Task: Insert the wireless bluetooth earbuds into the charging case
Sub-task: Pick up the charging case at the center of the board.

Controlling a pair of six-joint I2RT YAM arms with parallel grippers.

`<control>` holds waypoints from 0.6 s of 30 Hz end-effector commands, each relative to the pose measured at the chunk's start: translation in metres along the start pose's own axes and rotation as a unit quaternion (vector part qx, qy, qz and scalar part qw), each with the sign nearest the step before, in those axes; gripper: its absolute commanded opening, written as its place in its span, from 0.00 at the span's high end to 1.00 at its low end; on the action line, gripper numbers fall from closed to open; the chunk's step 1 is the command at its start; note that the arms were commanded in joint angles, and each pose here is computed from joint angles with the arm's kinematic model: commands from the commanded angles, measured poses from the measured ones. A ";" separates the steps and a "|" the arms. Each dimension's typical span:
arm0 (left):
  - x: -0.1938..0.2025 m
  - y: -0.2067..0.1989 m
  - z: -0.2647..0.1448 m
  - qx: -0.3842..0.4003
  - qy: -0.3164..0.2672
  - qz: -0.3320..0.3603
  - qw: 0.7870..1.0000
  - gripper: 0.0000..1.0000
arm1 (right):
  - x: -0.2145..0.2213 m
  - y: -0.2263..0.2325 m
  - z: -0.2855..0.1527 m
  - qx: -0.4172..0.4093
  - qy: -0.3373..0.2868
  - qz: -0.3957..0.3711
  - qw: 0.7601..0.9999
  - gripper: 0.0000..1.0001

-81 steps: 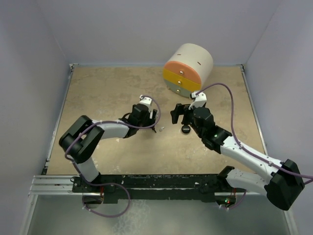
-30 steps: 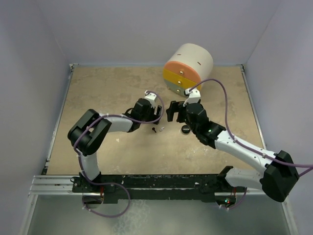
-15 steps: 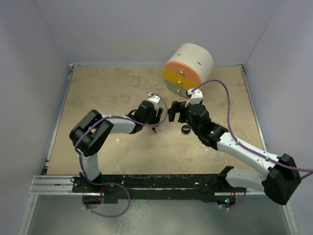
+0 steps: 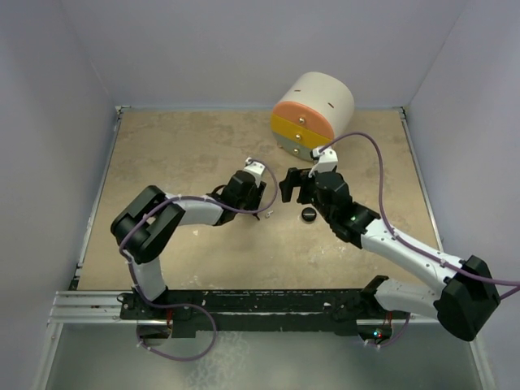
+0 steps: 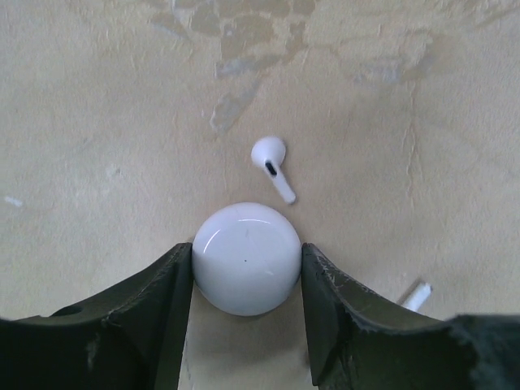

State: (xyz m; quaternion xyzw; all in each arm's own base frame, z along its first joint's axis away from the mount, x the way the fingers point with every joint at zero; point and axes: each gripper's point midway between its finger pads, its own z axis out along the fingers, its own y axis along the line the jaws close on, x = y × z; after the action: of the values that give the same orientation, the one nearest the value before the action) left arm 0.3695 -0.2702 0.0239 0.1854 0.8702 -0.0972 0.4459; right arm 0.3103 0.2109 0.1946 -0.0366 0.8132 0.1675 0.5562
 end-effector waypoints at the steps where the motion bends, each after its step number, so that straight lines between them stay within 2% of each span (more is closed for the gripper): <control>1: -0.007 0.001 -0.033 0.012 -0.001 0.000 1.000 1.00 | -0.003 -0.001 0.010 -0.039 0.011 0.026 0.999 0.07; 9: -0.051 -0.010 -0.092 0.073 -0.075 0.005 0.994 1.00 | 0.000 0.011 0.019 -0.131 0.017 0.060 0.989 0.10; 14: -0.057 -0.021 -0.108 0.095 -0.082 0.022 0.992 1.00 | 0.009 0.036 0.022 -0.208 0.031 0.075 0.975 0.18; 18: -0.061 -0.037 -0.114 0.118 -0.079 0.040 0.989 1.00 | 0.016 0.046 0.026 -0.242 0.040 0.081 0.966 0.21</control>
State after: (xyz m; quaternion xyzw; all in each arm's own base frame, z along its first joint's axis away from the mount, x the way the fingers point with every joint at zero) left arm 0.3149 -0.2668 0.1321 0.2236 0.8172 -0.1814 0.4994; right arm 0.3214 0.2424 0.1630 -0.0806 0.8071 0.3328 0.4809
